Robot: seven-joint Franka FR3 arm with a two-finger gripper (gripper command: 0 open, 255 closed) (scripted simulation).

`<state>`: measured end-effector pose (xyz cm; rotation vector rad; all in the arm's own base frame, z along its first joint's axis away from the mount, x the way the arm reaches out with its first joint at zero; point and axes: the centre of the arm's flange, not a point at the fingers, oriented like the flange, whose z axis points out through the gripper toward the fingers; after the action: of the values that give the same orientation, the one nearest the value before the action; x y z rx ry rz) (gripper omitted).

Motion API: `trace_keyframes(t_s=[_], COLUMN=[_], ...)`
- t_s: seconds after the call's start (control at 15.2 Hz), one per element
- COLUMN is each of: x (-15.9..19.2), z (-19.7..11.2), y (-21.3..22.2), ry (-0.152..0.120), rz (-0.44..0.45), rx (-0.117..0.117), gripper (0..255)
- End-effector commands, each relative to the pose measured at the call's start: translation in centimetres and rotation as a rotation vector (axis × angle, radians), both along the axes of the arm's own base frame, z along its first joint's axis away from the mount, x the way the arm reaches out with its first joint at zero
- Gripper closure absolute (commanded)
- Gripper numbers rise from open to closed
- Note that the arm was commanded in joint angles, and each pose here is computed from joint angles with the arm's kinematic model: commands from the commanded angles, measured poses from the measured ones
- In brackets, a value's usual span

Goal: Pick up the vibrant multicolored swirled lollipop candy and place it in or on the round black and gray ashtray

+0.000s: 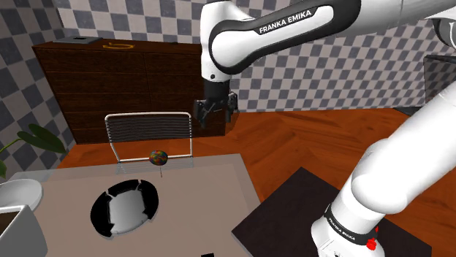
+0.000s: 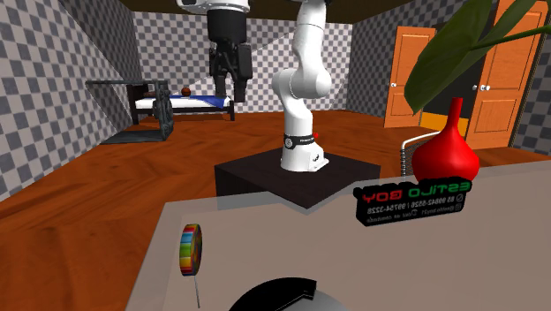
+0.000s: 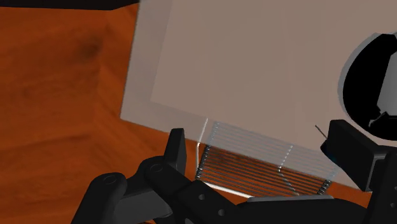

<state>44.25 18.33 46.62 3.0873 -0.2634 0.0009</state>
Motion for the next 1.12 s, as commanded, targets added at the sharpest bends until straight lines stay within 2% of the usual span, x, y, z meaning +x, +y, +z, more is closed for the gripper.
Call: trace_keyframes(t_s=[0.0, 1.06], x=[1.4, 15.1], z=[-1.5, -13.1], y=[1.5, 12.1], ry=[-0.001, -0.005], rz=[-0.026, -0.22], rx=[0.005, 0.035], gripper=[0, 0])
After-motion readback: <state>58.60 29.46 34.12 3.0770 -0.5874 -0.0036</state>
